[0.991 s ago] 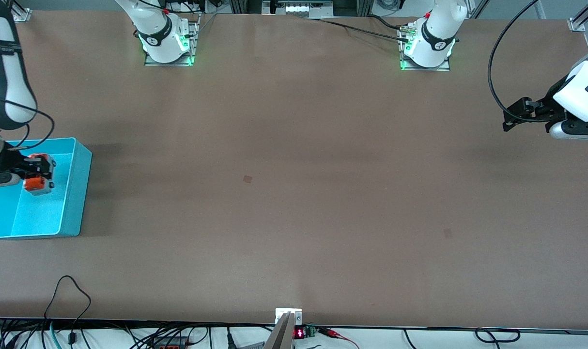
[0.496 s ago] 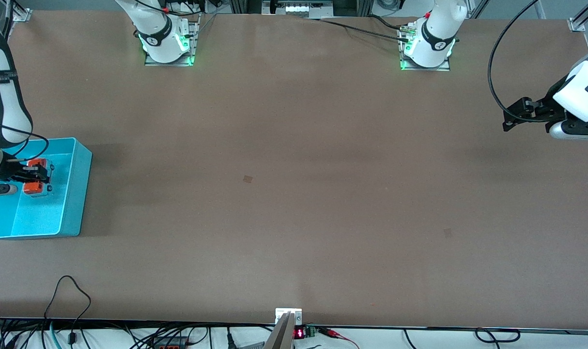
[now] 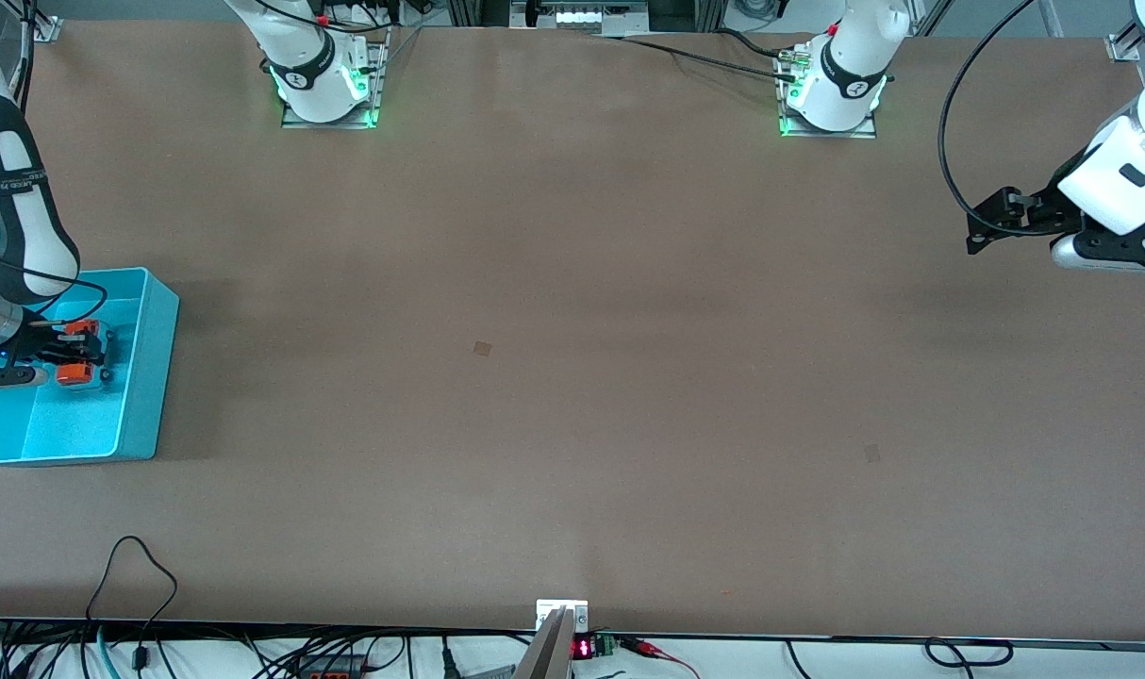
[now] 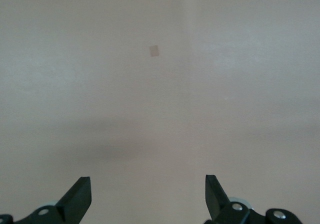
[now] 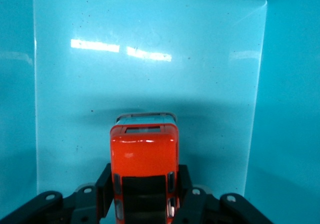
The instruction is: Wind up bus and store in blue box
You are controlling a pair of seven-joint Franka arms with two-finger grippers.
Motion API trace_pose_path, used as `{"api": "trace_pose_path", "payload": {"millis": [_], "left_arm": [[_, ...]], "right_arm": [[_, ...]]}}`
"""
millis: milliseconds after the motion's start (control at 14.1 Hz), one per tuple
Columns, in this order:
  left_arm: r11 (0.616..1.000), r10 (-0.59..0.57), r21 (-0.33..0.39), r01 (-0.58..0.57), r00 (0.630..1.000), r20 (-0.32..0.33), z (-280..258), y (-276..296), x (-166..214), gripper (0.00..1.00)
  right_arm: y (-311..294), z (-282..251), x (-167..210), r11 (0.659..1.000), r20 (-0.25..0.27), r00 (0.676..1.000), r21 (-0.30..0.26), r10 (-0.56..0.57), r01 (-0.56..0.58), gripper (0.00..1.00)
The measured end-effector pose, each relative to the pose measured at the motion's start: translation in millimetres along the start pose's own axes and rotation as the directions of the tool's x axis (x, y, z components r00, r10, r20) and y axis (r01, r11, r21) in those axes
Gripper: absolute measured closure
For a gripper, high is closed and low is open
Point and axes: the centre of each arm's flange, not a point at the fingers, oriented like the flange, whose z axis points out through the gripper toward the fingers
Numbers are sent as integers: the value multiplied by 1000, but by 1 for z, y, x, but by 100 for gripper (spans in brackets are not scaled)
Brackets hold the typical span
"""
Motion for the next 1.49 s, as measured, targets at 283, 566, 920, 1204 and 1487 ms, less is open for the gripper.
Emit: {"api": "trace_pose_path", "payload": {"millis": [283, 566, 920, 1204, 1487], "left_arm": [[1000, 15, 1, -15, 1000, -3, -1, 8, 0, 0], [1000, 15, 1, -15, 1000, -3, -1, 8, 0, 0], [1000, 15, 0, -15, 1000, -3, -1, 8, 0, 0], [1000, 15, 0, -15, 1000, -3, -1, 8, 0, 0], [1000, 15, 0, -15, 1000, -3, -1, 8, 0, 0]], "right_arm": [[-1, 6, -1, 999, -5, 1000, 25, 21, -21, 44], [-2, 11, -2, 999, 1, 1000, 31, 22, -22, 9], [1, -19, 12, 1000, -51, 999, 5, 17, -16, 0], [-13, -113, 28, 1000, -110, 994, -10, -16, 15, 0], [-65, -213, 36, 995, -115, 988, 0, -99, 100, 0]]}}
